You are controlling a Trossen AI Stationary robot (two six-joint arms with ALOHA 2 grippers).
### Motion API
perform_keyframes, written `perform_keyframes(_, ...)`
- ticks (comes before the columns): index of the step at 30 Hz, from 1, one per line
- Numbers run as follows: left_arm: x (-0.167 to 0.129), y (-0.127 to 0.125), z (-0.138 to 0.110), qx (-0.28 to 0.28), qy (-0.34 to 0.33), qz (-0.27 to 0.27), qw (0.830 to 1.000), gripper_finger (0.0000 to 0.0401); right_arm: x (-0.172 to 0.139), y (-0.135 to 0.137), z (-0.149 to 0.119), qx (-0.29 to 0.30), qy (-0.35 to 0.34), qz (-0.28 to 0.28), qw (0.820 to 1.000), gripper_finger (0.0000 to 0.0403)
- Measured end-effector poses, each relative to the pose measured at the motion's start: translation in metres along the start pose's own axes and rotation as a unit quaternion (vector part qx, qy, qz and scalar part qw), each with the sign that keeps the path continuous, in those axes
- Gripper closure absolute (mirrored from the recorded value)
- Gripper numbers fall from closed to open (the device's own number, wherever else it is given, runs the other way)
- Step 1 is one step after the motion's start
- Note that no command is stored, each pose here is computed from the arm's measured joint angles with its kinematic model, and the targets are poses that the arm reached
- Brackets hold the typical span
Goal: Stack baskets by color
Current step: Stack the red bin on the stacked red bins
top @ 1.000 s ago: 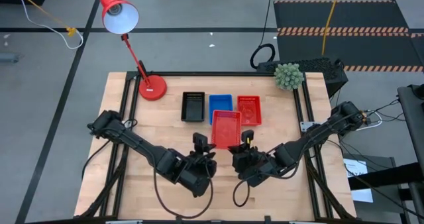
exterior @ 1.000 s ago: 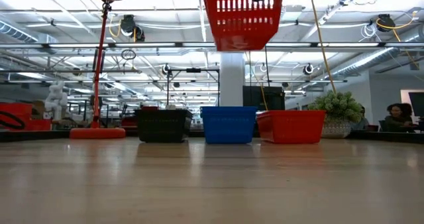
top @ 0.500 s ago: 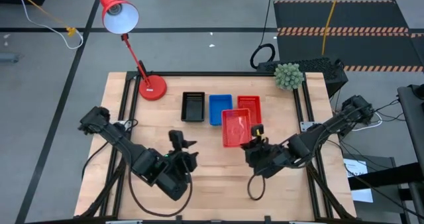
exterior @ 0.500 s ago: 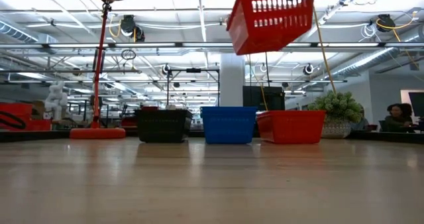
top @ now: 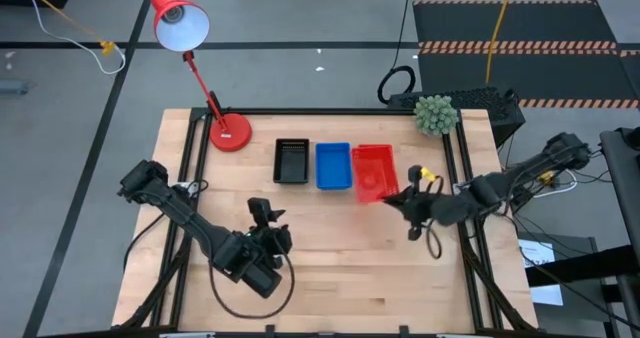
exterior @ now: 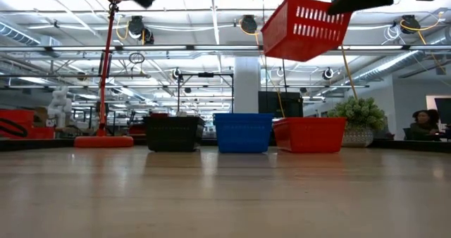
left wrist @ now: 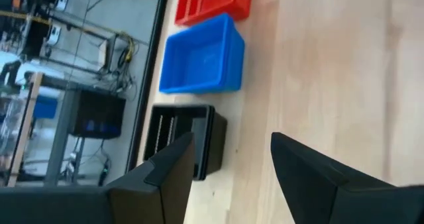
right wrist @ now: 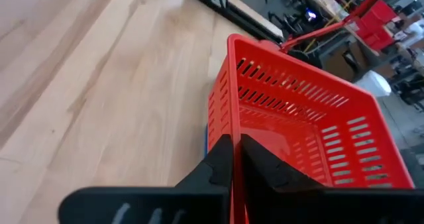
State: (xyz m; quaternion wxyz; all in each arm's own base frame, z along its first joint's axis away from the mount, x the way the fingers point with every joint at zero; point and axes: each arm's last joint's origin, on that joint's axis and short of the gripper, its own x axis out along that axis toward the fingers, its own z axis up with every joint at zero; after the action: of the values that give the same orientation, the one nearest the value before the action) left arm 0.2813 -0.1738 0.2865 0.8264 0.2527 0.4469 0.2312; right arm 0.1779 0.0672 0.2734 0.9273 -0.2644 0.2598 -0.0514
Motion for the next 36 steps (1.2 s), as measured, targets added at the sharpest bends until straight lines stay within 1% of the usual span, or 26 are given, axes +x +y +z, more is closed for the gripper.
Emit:
perform_keyframes(2,0.003,0.002,-0.007,-0.007,0.003,0.001,1.000,0.0207,-0.003,-0.004,-0.009,0.008,-0.016,0.002,1.000,0.0396)
perform_keyframes(6,0.007,0.009,-0.022,-0.045,-0.012,-0.014,0.999,0.0232,-0.006,-0.010,-0.022,0.016,-0.039,-0.004,0.999,0.0396)
perform_keyframes(10,0.009,0.013,-0.038,-0.077,-0.052,-0.062,0.994,0.0260,-0.004,-0.013,-0.033,0.013,-0.049,0.001,0.999,0.0396)
perform_keyframes(13,0.012,0.014,-0.049,-0.081,-0.086,-0.102,0.988,0.0278,0.000,-0.017,-0.037,0.015,-0.056,0.000,0.998,0.0396)
perform_keyframes(16,0.013,0.017,-0.058,-0.082,-0.124,-0.121,0.981,0.0293,0.006,-0.019,-0.042,0.016,-0.066,0.009,0.998,0.0396)
perform_keyframes(18,0.013,0.020,-0.062,-0.080,-0.139,-0.124,0.979,0.0301,0.010,-0.020,-0.046,0.017,-0.069,0.014,0.997,0.0396)
perform_keyframes(21,0.013,0.028,-0.064,-0.074,-0.143,-0.120,0.980,0.0307,0.014,-0.022,-0.052,0.018,-0.059,0.010,0.998,0.0396)
perform_keyframes(24,0.013,0.030,-0.063,-0.044,-0.147,-0.113,0.982,0.0308,0.017,-0.024,-0.056,0.022,-0.048,0.002,0.999,0.0396)
perform_keyframes(28,0.016,0.032,-0.061,-0.053,-0.150,-0.110,0.981,0.0308,0.019,-0.026,-0.060,0.028,-0.043,-0.009,0.999,0.0396)
perform_keyframes(32,0.024,0.039,-0.059,-0.063,-0.137,-0.094,0.984,0.0309,0.020,-0.029,-0.057,0.040,-0.070,-0.025,0.996,0.0396)
perform_keyframes(36,0.031,0.045,-0.058,-0.057,-0.129,-0.082,0.987,0.0309,0.020,-0.036,-0.051,0.017,-0.101,-0.053,0.993,0.0396)
